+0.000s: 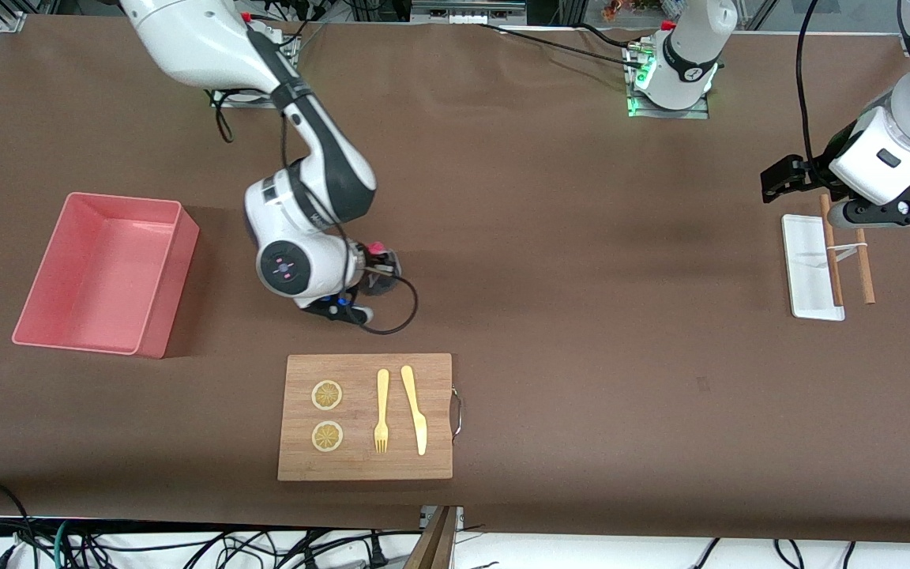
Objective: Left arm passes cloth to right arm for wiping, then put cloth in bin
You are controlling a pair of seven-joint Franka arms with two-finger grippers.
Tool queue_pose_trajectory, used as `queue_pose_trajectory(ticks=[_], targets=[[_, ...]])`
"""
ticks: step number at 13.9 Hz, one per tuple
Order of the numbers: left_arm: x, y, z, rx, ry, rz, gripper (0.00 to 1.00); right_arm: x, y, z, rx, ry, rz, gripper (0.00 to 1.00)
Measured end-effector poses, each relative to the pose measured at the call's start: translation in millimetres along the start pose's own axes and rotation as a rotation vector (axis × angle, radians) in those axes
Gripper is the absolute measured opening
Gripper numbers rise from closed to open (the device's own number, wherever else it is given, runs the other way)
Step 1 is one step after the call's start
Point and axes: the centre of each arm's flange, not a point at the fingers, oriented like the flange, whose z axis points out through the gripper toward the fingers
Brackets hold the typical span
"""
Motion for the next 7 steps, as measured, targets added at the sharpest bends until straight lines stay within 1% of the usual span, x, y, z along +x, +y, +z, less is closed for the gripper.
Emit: queue_pose_trajectory(ticks=[1,4,5,7], targets=[[0,0,0,-0.001,0.002,0.0,1.0,-7,-11,5,0.016,0.003,0.028,0.02],[-1,0,-3,-0.003,0.01,-0.001,1.0,-19,-33,9,0.094,0.011,0.125,0.02],[-2,0,-5,-0.003,0.013,-0.001,1.0,-20,-36,8,0.107,0.018,0.137,0.02],[-2,0,-5,-0.004,0.014,-0.001,1.0,-16,-34,6,0.112,0.025,0.139,0.02]])
